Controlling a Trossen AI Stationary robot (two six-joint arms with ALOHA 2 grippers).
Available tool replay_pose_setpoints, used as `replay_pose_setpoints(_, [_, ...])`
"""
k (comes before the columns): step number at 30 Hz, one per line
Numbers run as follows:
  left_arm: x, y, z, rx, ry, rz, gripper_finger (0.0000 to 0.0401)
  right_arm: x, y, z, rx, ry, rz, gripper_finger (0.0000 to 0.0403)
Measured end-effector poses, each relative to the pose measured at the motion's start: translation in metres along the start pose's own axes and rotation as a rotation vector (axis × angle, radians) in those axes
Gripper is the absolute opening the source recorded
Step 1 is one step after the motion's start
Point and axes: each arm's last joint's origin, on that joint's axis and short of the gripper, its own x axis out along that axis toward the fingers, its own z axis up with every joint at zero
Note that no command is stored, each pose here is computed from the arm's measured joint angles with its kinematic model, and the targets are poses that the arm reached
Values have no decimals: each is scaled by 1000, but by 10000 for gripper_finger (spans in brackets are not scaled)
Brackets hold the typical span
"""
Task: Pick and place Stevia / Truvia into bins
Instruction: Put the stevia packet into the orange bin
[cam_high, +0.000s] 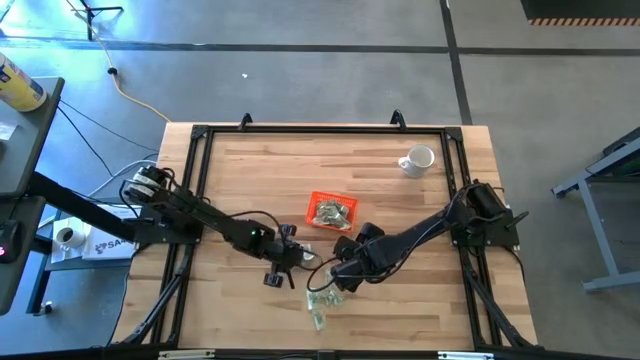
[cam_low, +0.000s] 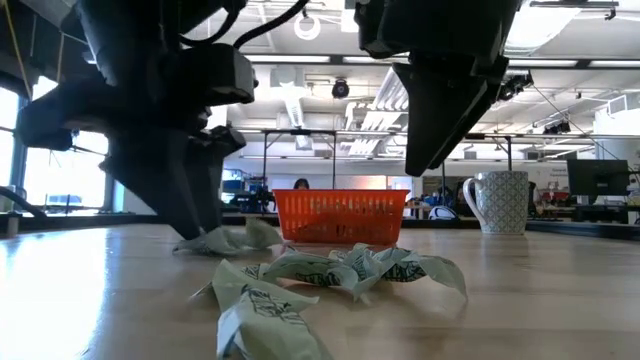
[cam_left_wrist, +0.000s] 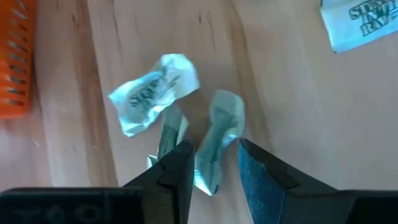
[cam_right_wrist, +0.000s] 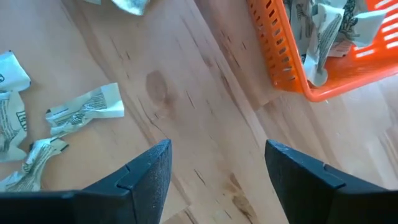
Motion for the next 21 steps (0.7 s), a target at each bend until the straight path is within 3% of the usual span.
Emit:
replay_pose_setpoints(10, [13, 20, -4, -30, 51, -135, 140, 0, -1, -1, -12, 2, -14, 248])
replay_pose_setpoints(17, [16, 14, -4, -13, 59, -111, 122, 0, -3, -3, -28, 24, -37, 248])
replay_pose_setpoints(21, [12, 14, -4, -44, 72, -98, 92, 0, -4, -3, -29, 27, -38, 248])
